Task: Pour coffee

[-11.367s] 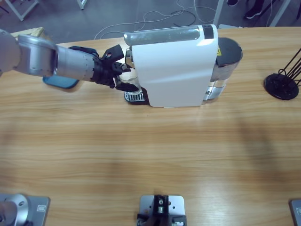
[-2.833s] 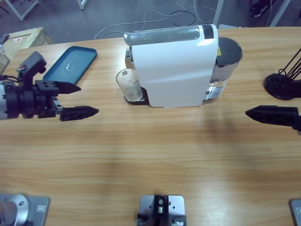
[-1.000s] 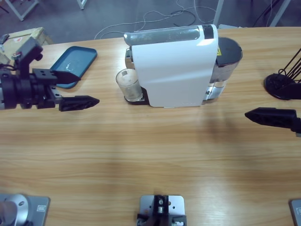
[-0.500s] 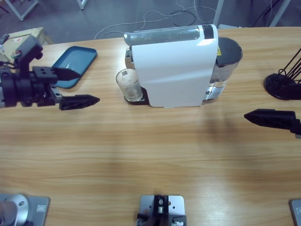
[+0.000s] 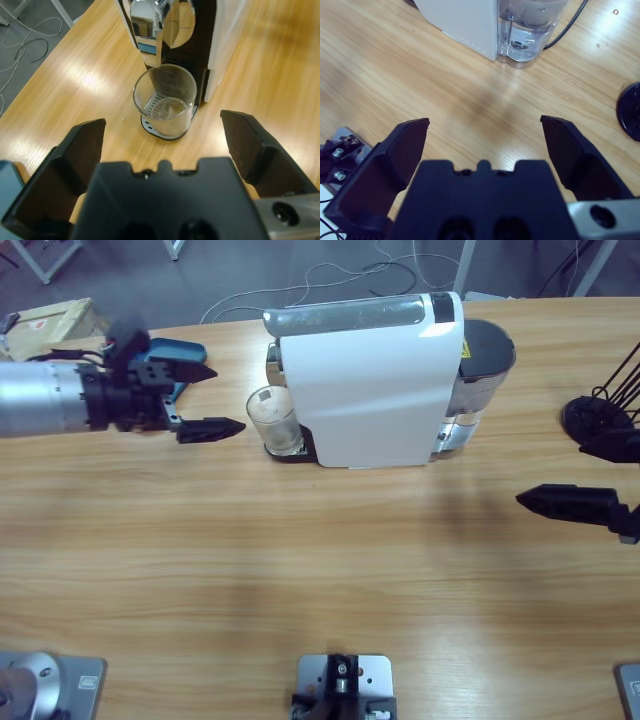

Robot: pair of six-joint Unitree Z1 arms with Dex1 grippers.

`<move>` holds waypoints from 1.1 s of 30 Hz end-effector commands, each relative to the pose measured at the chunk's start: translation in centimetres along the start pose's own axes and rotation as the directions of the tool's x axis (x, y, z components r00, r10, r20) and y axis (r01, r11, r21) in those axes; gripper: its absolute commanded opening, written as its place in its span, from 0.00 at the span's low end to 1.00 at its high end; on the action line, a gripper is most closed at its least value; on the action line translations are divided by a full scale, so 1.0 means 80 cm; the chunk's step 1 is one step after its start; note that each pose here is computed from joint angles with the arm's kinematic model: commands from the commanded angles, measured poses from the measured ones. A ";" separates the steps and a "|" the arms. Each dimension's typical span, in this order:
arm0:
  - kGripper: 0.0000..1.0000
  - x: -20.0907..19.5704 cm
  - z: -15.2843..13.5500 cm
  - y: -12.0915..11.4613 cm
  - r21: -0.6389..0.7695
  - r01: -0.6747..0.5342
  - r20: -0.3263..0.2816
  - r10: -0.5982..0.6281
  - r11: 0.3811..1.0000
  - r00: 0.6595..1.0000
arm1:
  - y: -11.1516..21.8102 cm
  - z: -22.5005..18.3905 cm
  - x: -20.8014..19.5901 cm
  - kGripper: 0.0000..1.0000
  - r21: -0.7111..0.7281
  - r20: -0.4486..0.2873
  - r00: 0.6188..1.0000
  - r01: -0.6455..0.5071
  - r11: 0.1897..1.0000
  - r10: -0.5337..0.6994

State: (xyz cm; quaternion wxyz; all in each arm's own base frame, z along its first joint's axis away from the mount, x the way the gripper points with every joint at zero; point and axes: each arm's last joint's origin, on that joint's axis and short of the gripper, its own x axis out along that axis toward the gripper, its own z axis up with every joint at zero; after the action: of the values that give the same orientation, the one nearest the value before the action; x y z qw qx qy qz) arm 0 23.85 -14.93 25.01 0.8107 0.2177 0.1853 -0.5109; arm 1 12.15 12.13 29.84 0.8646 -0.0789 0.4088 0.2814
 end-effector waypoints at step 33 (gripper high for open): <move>0.99 0.121 -0.031 0.018 -0.017 0.149 -0.018 -0.149 0.989 0.989 | 0.010 0.014 0.036 1.00 -0.022 -0.111 0.994 -0.011 1.000 0.008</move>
State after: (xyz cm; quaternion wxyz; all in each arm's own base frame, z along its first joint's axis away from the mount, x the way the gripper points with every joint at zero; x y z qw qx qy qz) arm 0 28.23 -18.91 19.79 0.7804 0.2084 0.1990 -0.5549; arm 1 13.64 13.81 29.21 0.8481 -0.0913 0.4407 0.2798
